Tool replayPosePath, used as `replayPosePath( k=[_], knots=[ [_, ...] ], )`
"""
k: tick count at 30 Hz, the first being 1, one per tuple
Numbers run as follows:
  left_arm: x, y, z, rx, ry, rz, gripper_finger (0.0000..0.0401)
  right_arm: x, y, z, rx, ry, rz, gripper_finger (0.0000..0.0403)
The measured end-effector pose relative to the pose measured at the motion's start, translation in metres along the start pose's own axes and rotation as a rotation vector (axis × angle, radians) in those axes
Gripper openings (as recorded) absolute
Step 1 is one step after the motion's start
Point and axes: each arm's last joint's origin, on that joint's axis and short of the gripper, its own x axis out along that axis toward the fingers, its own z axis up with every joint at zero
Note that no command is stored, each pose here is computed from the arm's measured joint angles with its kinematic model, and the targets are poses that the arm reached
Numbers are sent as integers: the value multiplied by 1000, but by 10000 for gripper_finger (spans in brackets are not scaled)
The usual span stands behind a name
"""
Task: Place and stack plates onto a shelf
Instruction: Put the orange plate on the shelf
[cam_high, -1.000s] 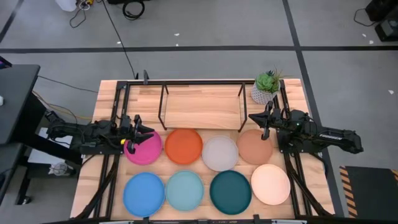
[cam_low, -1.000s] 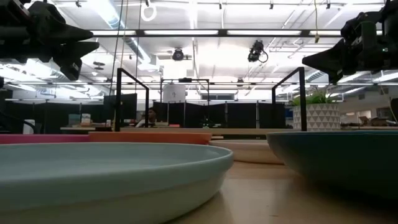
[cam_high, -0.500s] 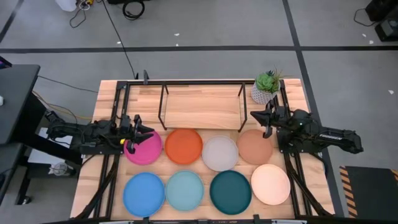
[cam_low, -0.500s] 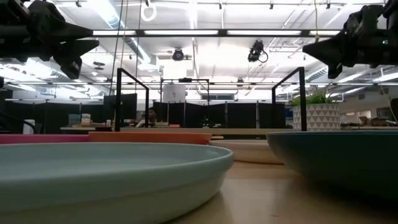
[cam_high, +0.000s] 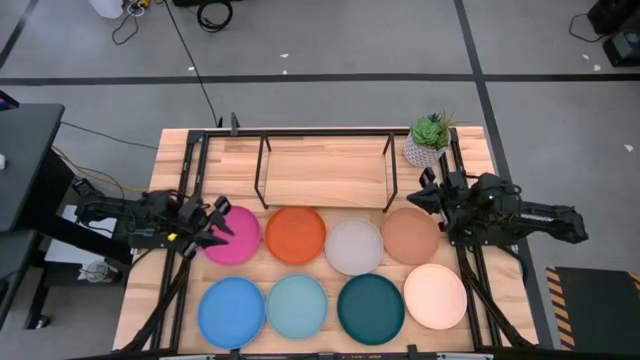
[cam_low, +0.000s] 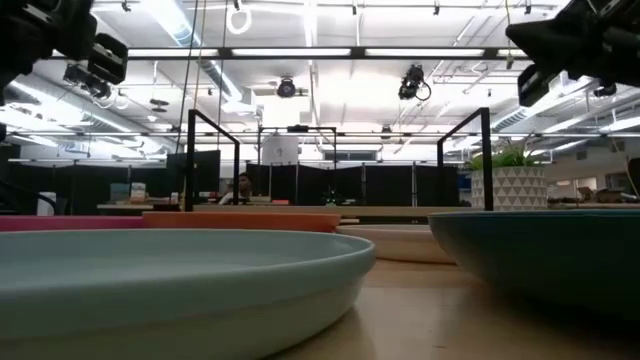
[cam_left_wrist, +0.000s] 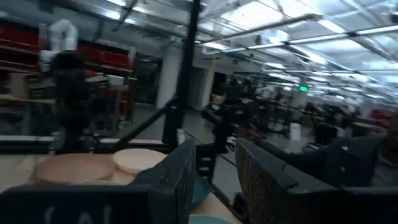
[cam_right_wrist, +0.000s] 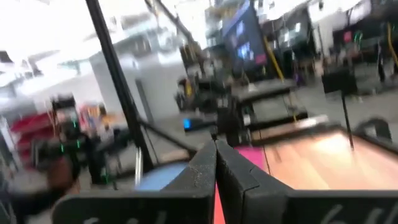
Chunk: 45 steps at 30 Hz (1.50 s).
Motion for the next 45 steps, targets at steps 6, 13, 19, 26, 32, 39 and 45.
replayPosePath(
  k=[6,13,19,26,32,39,45],
  knots=[
    [0,3,0,20,-18,101,121,15,1,-7,1,226,-68,11],
    [-1,7,-5,150,25,212,162,32,5,-21,-8,394,-142,10],
    [-1,10,-10,178,89,252,199,49,20,-19,-96,457,-143,10],
    [7,8,4,159,156,265,193,70,42,-9,-268,477,-165,10],
    [16,7,16,234,215,284,192,98,57,-2,-383,517,-140,11],
    [19,8,15,274,241,292,192,143,66,-16,-496,611,-78,20],
    [19,8,18,208,197,302,192,188,72,-40,-655,712,-28,53]
  ],
)
